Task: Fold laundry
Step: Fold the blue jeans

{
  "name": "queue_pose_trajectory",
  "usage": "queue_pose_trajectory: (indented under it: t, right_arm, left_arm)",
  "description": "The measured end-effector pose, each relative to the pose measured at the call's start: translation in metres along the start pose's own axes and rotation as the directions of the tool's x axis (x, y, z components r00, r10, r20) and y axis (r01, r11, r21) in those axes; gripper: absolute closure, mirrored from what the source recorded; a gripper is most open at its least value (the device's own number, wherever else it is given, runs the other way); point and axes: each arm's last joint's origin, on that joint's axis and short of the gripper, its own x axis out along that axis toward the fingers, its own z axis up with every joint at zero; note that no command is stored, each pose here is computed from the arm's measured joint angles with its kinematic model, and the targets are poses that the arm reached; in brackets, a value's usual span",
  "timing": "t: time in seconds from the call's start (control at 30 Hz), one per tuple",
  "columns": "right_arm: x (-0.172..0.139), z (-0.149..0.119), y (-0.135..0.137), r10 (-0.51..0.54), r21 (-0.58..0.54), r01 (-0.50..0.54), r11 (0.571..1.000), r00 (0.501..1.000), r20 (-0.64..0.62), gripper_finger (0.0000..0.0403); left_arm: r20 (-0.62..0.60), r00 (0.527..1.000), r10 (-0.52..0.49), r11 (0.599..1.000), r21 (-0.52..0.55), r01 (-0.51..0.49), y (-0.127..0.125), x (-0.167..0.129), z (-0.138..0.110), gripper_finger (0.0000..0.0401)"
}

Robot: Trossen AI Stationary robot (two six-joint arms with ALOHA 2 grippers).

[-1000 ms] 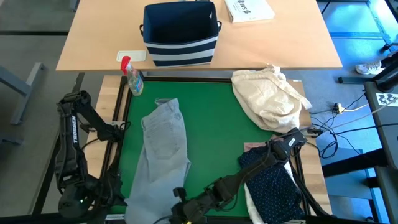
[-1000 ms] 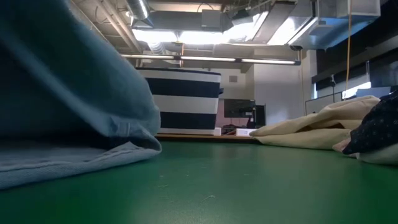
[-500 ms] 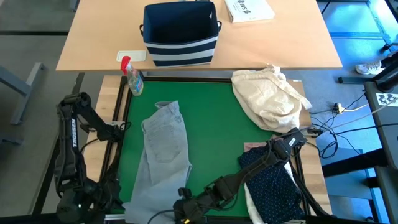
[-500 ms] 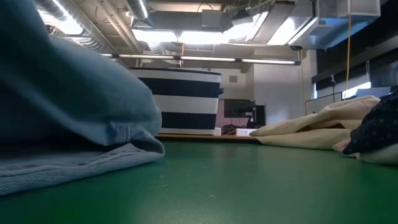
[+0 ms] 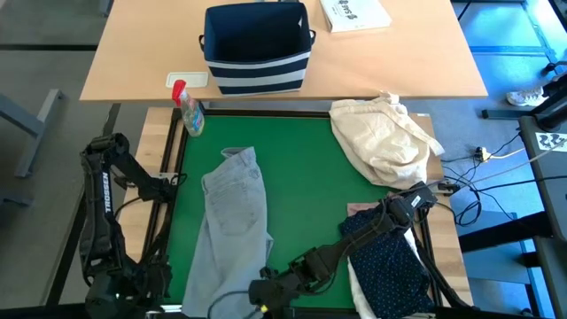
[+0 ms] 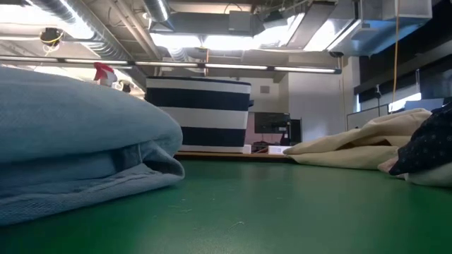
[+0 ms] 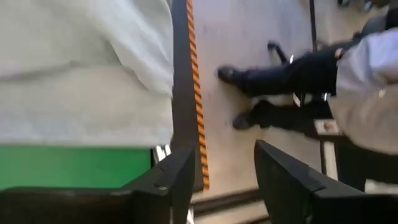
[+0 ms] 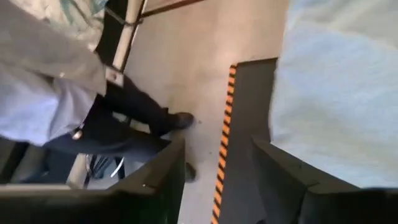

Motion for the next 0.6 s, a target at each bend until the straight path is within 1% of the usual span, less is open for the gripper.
queue_pose_trajectory:
  t: [0.07, 0.13, 0.23, 0.3, 0.37, 0.43, 0.5, 0.57, 0.6]
  right_arm:
    - [-0.008, 0.006, -0.001, 0.007, 0.024, -0.007, 1.0, 1.0, 0.013, 0.0229]
    - [-0.021, 0.014, 0.0, 0.014, 0.04, -0.015, 0.999, 0.999, 0.033, 0.0233]
    - [-0.045, 0.019, 0.006, 0.005, 0.042, -0.006, 0.999, 1.0, 0.022, 0.0241]
    - [-0.066, 0.018, 0.01, -0.046, 0.034, 0.047, 0.998, 0.999, -0.023, 0.0246]
    - [-0.09, 0.012, 0.012, -0.162, 0.016, 0.163, 0.986, 0.984, -0.069, 0.0253]
    - [-0.109, 0.007, 0.011, -0.286, -0.027, 0.285, 0.958, 0.953, -0.102, 0.0259]
    - [-0.123, 0.003, 0.007, -0.385, -0.073, 0.378, 0.923, 0.913, -0.135, 0.0267]
    - [-0.131, 0.002, -0.001, -0.435, -0.121, 0.419, 0.9, 0.885, -0.168, 0.0274]
    - [-0.132, 0.002, -0.005, -0.448, -0.149, 0.426, 0.892, 0.875, -0.181, 0.0278]
  left_arm:
    - [0.063, 0.998, 0.004, 1.0, -0.018, -0.003, 0.002, -0.006, 0.003, 0.0237]
    - [0.171, 0.985, 0.014, 0.999, -0.035, -0.008, 0.003, -0.013, 0.008, 0.0233]
    - [0.355, 0.933, 0.054, 0.997, -0.062, -0.035, 0.007, -0.021, 0.017, 0.0235]
    - [0.445, 0.889, 0.105, 0.993, -0.088, -0.073, 0.011, -0.021, 0.025, 0.0238]
    - [0.493, 0.852, 0.174, 0.984, -0.128, -0.126, 0.018, -0.02, 0.035, 0.0241]
    - [0.501, 0.827, 0.254, 0.965, -0.189, -0.182, 0.029, -0.018, 0.047, 0.0243]
    - [0.462, 0.812, 0.356, 0.929, -0.27, -0.254, 0.045, -0.016, 0.06, 0.0243]
    - [0.395, 0.798, 0.455, 0.878, -0.347, -0.329, 0.063, -0.019, 0.073, 0.0237]
    - [0.357, 0.785, 0.507, 0.845, -0.385, -0.371, 0.073, -0.021, 0.08, 0.0232]
